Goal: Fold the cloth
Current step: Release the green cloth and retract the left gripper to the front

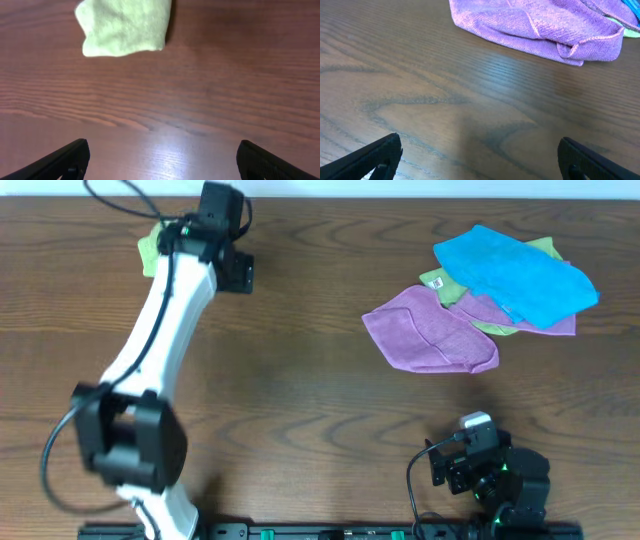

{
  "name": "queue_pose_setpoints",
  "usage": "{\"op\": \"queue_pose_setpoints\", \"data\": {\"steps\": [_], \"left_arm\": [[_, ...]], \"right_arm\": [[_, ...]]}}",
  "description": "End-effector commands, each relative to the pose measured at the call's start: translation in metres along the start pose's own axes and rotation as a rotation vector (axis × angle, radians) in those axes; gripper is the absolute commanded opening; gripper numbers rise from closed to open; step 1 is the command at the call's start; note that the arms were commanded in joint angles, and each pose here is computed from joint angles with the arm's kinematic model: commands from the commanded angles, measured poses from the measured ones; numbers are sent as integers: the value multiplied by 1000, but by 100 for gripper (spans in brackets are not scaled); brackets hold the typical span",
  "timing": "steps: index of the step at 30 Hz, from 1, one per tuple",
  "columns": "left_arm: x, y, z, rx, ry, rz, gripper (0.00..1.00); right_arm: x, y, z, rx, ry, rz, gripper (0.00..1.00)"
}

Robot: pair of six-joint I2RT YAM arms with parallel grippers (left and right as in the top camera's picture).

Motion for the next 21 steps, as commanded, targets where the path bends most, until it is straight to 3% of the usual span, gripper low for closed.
{"op": "queue_pose_setpoints", "data": {"steps": [1, 12, 21], "left_arm": [[-26, -1, 21, 10, -55, 10, 95], [-155, -1, 40, -16, -294, 67, 95], [-233, 3, 19, -64, -343, 139, 95]], "right_arm": [[-2, 2, -1, 13, 0, 13, 99], [-2, 2, -1, 13, 0, 13, 99], [-2, 2, -1, 13, 0, 13, 99]]}}
Point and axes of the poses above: each gripper's point midway between its finger pads, its own z axis back along the fingers, its own y axis along the line the jaws close on, x = y × z, the point moved 7 cm from there along z, back along the fingers, and after that the axes turned 7 degrees about -z, right-handed, at the moved point
